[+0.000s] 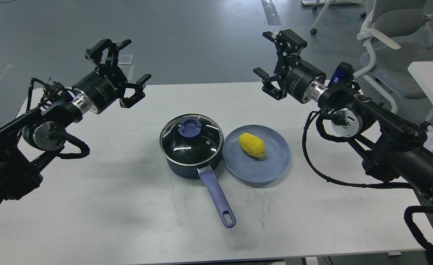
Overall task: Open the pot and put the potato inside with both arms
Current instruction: 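Move the left gripper over the saucepan toward the blue lid knob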
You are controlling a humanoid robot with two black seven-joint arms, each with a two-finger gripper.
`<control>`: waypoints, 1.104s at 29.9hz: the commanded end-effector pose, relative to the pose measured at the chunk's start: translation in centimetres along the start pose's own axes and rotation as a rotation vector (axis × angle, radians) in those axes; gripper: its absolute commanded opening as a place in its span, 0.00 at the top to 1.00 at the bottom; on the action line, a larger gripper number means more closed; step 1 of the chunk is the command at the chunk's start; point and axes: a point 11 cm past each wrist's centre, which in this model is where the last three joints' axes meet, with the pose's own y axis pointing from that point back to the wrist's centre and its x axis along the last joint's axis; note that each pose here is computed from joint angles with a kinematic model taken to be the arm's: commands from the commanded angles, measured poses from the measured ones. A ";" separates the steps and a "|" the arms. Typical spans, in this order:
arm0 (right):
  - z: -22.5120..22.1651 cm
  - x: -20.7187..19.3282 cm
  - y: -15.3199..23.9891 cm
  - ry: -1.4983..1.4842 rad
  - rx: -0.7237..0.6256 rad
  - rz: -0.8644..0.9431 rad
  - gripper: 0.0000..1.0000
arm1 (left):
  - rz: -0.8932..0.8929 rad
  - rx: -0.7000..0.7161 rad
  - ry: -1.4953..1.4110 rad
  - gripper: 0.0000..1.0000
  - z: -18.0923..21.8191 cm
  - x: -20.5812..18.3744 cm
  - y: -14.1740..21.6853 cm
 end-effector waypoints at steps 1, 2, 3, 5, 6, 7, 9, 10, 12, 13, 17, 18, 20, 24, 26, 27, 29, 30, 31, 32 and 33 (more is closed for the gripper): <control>-0.1 1.0 0.6 0.016 -0.007 0.016 0.00 | -0.023 0.051 -0.228 0.02 2.4 -0.6 -0.3; -0.1 1.0 0.7 0.017 -0.007 0.017 0.00 | -0.023 0.056 -0.342 0.02 3.5 -1.1 -0.7; -0.1 1.0 0.7 0.017 -0.006 0.017 0.00 | -0.022 0.058 -0.398 0.02 3.9 -1.5 -0.9; -0.5 1.4 0.9 0.015 0.007 0.027 0.00 | -0.024 0.056 -0.562 0.02 5.3 -2.4 -1.2; -0.5 1.5 0.9 0.015 0.008 0.029 0.00 | -0.034 0.053 -0.618 0.02 5.9 -2.8 -1.2; -0.7 1.8 1.0 0.015 0.015 0.036 0.00 | -0.079 0.061 -0.719 0.02 6.3 -3.8 -0.9; -0.7 2.4 1.5 0.019 0.010 0.050 0.00 | -0.169 0.072 -0.868 0.02 6.0 -6.2 -0.7; -0.4 2.8 1.8 0.018 0.004 0.058 0.00 | -0.230 0.067 -0.966 0.02 5.5 -8.0 -0.7; -0.2 3.0 2.0 0.014 0.004 0.065 0.00 | -0.278 0.046 -1.052 0.02 5.0 -9.9 -0.8; -0.2 3.2 2.1 0.009 0.008 0.072 0.00 | -0.284 0.014 -1.121 0.02 4.9 -11.0 -0.8; -1.7 5.1 3.2 0.013 0.041 0.120 0.00 | -0.317 0.008 -1.284 0.02 3.4 -12.2 -0.7; -1.9 5.5 3.4 0.013 0.046 0.132 0.00 | -0.331 0.018 -1.329 0.02 2.9 -12.2 -0.7; -2.1 6.7 4.1 0.013 0.050 0.164 0.00 | -0.341 0.041 -1.516 0.02 1.8 -11.4 -0.5; -1.9 8.7 5.5 0.015 0.045 0.245 0.00 | -0.432 -0.039 -1.859 0.02 -1.4 -12.8 -1.1; -2.3 9.1 5.7 0.015 0.052 0.269 0.00 | -0.474 -0.043 -1.878 0.02 -2.8 -13.3 -1.1; -2.4 9.4 5.9 0.013 0.056 0.277 0.00 | -0.488 -0.028 -1.874 0.02 -3.9 -13.1 -0.9; -2.6 9.7 6.2 0.021 0.056 0.288 0.00 | -0.489 -0.012 -1.852 0.02 -5.0 -12.7 -0.5; -2.8 9.9 6.3 0.024 0.058 0.291 0.00 | -0.478 -0.024 -1.848 0.02 -5.2 -12.8 -0.6; -2.8 9.9 6.3 0.025 0.058 0.291 0.00 | -0.478 -0.024 -1.848 0.02 -5.2 -12.8 -0.6; -2.9 9.9 6.3 0.027 0.059 0.292 0.00 | -0.461 -0.042 -1.856 0.02 -5.3 -12.7 -0.8; -2.9 10.1 6.5 0.030 0.058 0.297 0.00 | -0.448 -0.049 -1.878 0.02 -5.6 -12.3 -0.8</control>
